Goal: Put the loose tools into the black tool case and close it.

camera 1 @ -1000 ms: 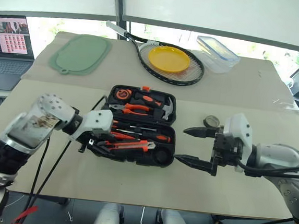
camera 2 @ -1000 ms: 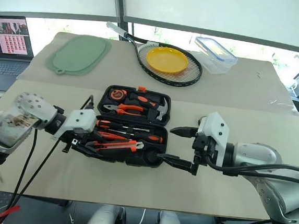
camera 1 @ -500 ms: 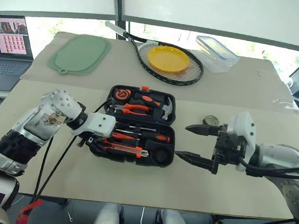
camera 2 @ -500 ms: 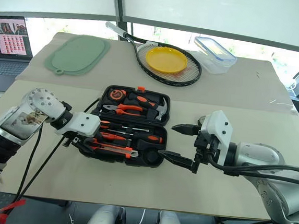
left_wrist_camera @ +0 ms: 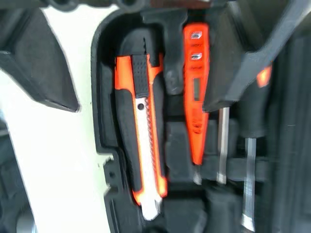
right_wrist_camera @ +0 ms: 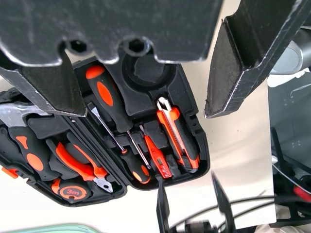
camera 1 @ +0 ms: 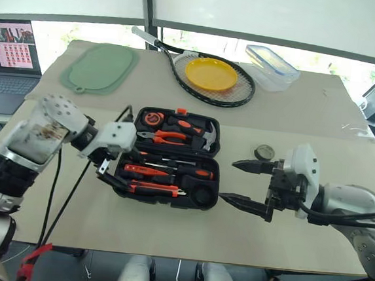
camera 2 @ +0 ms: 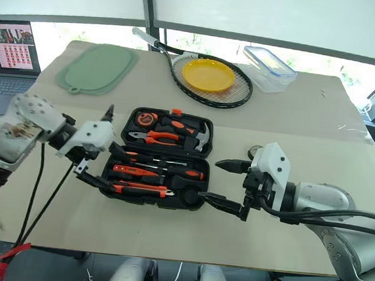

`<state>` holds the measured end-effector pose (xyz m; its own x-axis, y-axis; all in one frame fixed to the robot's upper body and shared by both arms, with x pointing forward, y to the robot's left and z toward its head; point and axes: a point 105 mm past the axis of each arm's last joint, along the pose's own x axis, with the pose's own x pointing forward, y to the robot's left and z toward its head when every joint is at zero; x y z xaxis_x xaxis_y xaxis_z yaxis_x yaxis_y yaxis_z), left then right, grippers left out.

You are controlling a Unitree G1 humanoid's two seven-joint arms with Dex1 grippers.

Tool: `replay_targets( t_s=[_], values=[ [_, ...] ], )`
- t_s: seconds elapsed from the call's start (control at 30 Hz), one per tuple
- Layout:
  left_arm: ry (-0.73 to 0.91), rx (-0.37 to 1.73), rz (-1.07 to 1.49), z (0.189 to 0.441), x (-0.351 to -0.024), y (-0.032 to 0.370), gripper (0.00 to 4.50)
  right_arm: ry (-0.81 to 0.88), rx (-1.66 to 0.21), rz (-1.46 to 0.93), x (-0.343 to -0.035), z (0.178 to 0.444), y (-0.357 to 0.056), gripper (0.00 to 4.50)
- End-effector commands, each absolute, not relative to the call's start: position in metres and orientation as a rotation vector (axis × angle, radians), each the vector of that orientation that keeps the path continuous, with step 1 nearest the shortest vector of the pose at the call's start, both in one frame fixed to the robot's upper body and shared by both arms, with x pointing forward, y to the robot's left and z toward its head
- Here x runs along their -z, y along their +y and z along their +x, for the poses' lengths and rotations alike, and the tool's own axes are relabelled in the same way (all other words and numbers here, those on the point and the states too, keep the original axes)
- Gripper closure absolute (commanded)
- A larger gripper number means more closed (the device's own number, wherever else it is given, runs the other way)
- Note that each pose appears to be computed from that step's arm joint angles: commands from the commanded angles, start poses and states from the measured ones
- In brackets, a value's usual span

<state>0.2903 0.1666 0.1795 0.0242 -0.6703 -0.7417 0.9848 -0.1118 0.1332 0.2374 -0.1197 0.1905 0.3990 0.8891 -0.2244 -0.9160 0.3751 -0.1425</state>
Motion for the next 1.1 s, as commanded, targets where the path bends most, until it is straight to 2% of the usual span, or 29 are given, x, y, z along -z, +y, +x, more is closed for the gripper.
replay_targets(
  t_s=[0.03, 0.17, 0.27, 0.83, 0.93, 1.1],
  values=[
    [0.499, 1.527, 0.831, 0.286, -0.171, 0.165, 1.87, 0.075, -1.175, -0.289, -0.198, 0.234, -0.117, 0.00],
    [0.504, 1.540, 0.820, 0.283, -0.161, 0.161, 3.44, 0.083, -1.178, -0.300, -0.198, 0.234, -0.119, 0.00],
    [0.514, 1.556, 0.819, 0.280, -0.155, 0.160, 4.41, 0.086, -1.180, -0.304, -0.198, 0.233, -0.120, 0.00],
    [0.571, 1.514, 0.954, 0.283, -0.118, 0.164, 4.41, 0.090, -1.165, -0.307, -0.197, 0.234, -0.123, 0.00],
    [0.546, 1.502, 0.927, 0.285, -0.123, 0.163, 4.41, 0.095, -1.161, -0.309, -0.196, 0.233, -0.123, 0.00],
    [0.399, 1.440, 0.773, 0.292, -0.154, 0.156, 4.41, 0.138, -1.095, -0.318, -0.188, 0.235, -0.138, 0.00]
  ],
)
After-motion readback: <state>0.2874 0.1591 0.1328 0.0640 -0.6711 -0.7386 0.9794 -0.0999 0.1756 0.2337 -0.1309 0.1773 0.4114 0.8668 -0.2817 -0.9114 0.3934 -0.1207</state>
